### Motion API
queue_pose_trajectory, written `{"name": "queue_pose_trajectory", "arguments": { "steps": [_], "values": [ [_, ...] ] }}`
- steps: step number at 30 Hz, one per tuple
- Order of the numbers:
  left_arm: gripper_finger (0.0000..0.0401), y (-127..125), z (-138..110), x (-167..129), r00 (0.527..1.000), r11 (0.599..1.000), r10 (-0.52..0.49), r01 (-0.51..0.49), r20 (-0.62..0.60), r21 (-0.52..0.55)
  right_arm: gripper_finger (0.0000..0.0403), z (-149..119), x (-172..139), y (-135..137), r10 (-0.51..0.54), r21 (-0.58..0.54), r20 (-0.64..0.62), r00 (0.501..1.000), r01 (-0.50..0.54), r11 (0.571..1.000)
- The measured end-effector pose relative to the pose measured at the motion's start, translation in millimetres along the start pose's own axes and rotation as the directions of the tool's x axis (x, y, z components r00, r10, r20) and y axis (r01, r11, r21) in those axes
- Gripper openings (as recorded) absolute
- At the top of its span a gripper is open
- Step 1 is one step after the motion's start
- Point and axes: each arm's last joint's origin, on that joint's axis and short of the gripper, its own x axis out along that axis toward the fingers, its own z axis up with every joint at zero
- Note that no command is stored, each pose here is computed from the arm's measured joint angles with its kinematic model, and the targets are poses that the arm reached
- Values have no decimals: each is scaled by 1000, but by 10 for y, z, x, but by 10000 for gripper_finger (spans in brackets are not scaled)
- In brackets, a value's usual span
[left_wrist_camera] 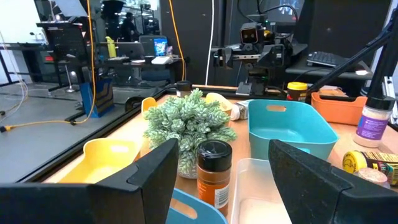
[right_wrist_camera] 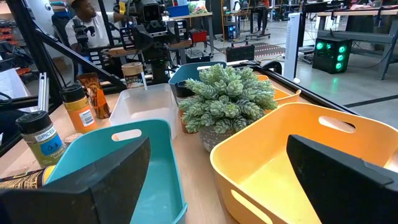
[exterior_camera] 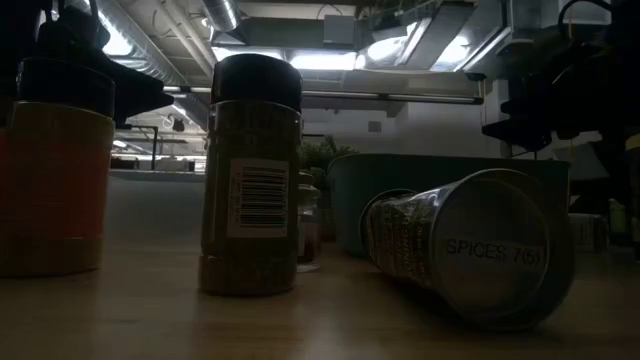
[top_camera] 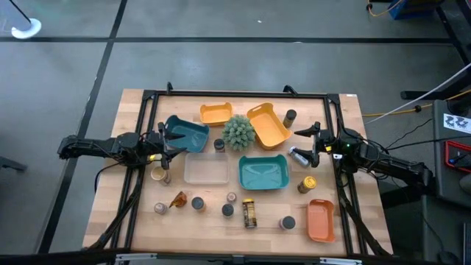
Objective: Sort spices by type
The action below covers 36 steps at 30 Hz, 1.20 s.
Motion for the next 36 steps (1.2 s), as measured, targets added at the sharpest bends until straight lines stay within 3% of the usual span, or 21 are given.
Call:
{"name": "queue_pose_trajectory", "arguments": {
  "steps": [8, 16, 21, 31, 36],
  "values": [
    [235, 1, 10, 2, 1000, 1000, 3, -3, 17, -7, 376, 0, 0, 0, 0, 0, 0, 1000, 0, 1000],
    [235, 11, 239, -12, 970, 994, 33, -7, 241, -106, 376, 0, 0, 0, 0, 0, 0, 1000, 0, 1000],
    [235, -12, 301, 55, 958, 993, 37, -2, 283, -122, 376, 1, 0, 0, 0, -4, 1, 1000, 0, 1000],
    [235, -150, 421, 455, 990, 999, 25, -20, 137, -38, 376, 1, 0, 1, 2, -10, 1, 1000, -2, 1000],
    [235, -254, 553, 755, 999, 999, 22, -20, -33, 41, 376, 1, 0, 1, 3, -6, 1, 1000, -3, 1000]
  ]
}}
